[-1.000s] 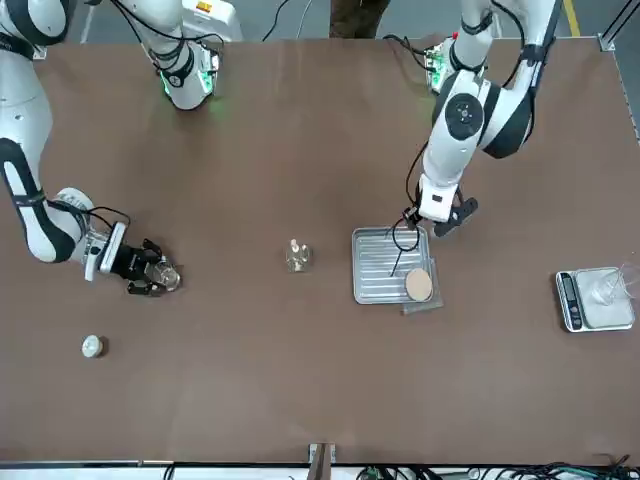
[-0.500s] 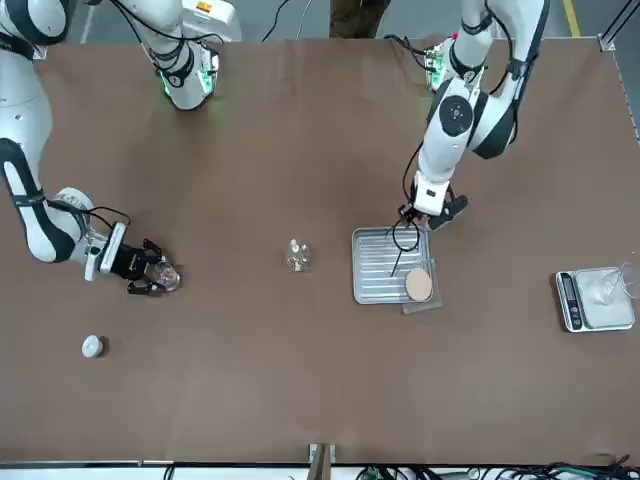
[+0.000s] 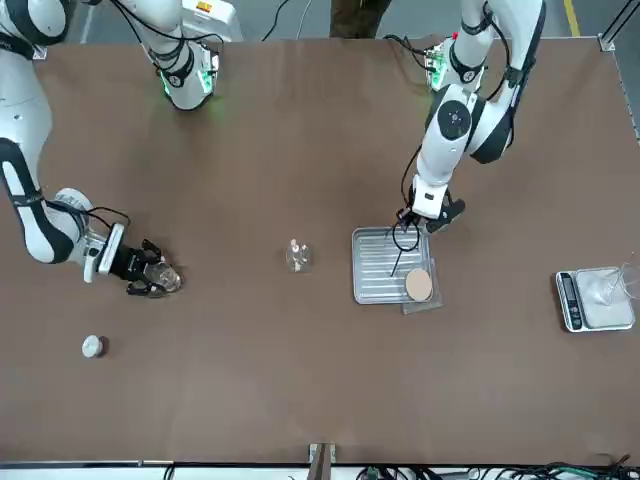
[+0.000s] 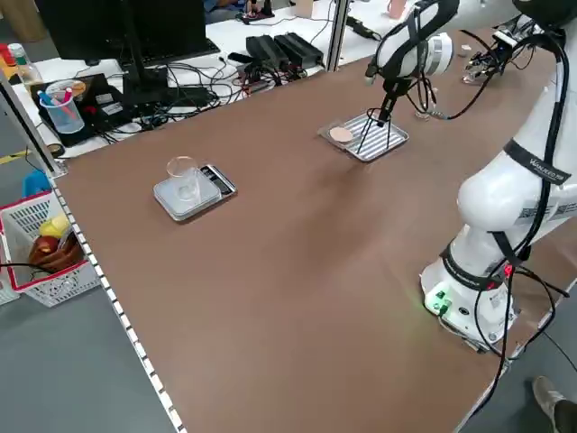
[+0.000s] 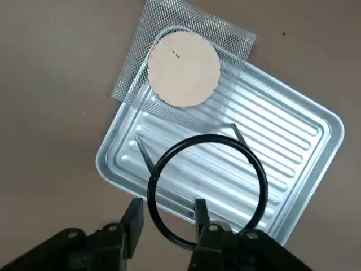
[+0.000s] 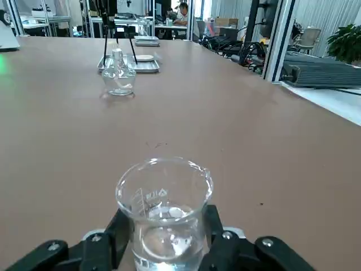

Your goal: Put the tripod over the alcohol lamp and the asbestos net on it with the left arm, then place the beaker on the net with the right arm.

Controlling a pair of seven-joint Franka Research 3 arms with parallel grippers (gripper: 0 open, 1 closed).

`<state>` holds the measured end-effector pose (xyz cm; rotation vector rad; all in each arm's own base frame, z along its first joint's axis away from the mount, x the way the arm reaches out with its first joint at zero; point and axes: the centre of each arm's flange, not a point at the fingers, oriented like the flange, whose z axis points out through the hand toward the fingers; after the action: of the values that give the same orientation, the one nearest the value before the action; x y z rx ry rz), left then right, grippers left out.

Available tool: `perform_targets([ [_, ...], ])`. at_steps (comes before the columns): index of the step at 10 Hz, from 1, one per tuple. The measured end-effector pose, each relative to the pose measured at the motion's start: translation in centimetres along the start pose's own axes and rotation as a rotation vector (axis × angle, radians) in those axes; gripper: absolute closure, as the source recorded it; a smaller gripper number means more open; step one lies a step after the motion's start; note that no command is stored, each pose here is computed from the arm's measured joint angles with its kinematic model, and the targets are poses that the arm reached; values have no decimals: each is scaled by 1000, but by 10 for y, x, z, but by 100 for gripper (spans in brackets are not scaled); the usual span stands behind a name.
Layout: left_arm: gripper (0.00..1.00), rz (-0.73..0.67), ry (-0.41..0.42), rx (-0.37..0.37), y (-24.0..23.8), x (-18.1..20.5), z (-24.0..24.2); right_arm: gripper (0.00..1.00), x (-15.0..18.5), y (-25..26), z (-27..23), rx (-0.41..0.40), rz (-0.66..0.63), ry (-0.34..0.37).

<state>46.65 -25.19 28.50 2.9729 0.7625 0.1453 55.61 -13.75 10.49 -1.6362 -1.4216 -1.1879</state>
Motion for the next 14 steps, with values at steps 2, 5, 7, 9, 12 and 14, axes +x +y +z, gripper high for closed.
perform_targets([
  [2,60,6,-1,1,0,0,1,42,6,9,-3,-7,-1,0],
  [5,79,6,2,-3,1,2,-1,42,18,18,-4,-6,-6,7],
  [7,79,5,-2,2,1,2,3,42,22,20,-4,-5,-3,7],
  [9,78,5,-9,10,1,2,9,42,22,20,-3,-4,0,7],
  [12,89,8,-7,8,3,4,10,42,22,20,-4,-4,1,7],
  [14,92,10,-5,5,4,6,8,42,22,20,-4,-5,0,6],
])
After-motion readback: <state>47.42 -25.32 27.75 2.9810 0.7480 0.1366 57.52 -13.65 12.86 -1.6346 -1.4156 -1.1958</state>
